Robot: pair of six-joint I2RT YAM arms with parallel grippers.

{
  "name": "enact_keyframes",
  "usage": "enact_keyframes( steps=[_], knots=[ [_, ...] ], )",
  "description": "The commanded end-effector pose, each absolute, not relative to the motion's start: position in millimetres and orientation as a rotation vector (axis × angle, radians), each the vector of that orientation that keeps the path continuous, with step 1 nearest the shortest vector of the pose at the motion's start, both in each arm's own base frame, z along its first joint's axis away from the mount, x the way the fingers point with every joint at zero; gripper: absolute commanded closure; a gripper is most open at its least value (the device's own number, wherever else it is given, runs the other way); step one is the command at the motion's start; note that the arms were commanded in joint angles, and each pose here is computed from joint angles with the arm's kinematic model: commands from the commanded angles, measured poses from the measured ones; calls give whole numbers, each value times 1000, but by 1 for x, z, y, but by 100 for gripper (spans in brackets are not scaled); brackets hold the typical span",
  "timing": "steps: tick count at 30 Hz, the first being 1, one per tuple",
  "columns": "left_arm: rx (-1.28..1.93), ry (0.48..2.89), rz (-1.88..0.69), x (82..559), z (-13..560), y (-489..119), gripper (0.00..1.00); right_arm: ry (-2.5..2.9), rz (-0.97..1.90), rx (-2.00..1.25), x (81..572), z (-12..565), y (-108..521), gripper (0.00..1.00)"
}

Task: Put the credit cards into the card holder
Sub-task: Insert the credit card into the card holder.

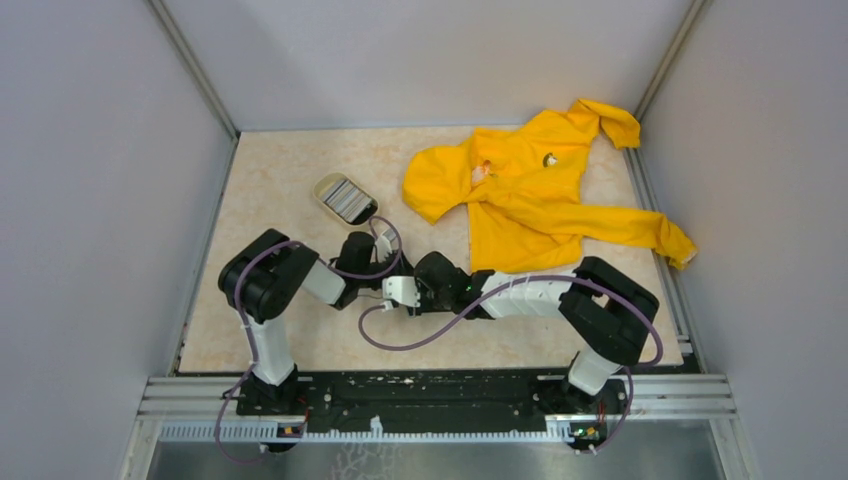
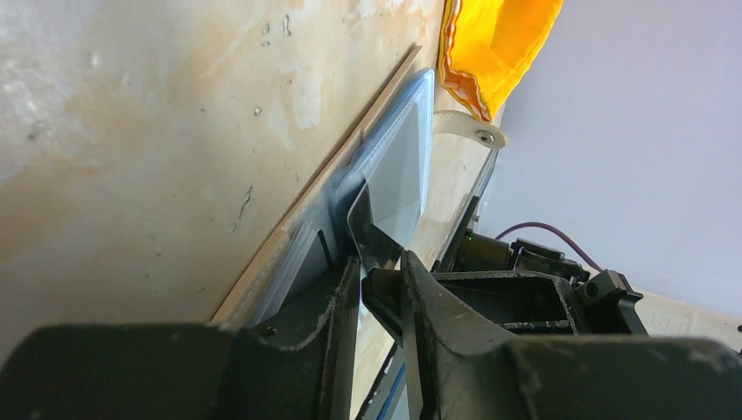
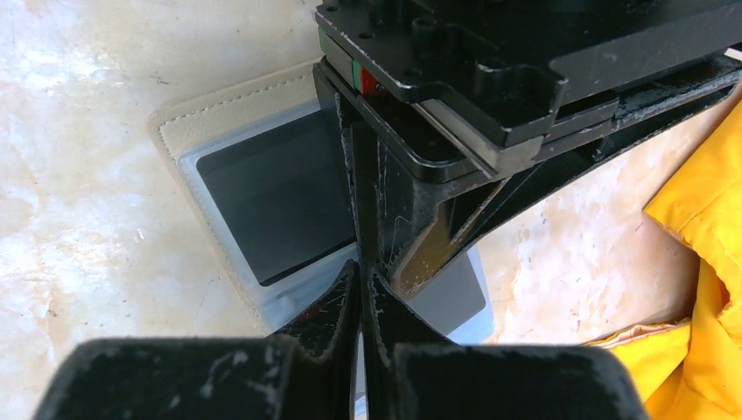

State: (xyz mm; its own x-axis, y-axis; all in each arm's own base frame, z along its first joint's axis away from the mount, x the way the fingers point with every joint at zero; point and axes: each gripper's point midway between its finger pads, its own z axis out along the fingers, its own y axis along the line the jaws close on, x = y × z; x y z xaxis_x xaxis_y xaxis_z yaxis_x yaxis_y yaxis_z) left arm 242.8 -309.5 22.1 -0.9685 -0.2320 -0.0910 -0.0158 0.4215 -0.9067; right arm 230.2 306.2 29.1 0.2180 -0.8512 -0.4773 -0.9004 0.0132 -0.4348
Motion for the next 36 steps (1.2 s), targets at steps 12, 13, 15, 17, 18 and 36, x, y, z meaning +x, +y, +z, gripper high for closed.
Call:
enact_keyframes(
  steps=[12,13,15,17,18,36],
  knots=[
    [-202,2500,-1418,241,11,-291,66,1644,87,-1680,260,68,307,100],
    [-195,2493,-1414,242,13,-291,66,1645,128,-1675,257,72,309,100],
    [-183,2477,-1404,243,17,-289,65,1643,248,-1673,249,82,313,100],
    [-170,2462,-1381,244,22,-287,65,1640,381,-1674,240,93,314,100],
    [-157,2450,-1370,245,25,-286,65,1642,448,-1664,236,99,314,100],
    [-3,2465,-1074,244,25,-279,97,1816,776,-1469,256,111,283,99]
  ],
)
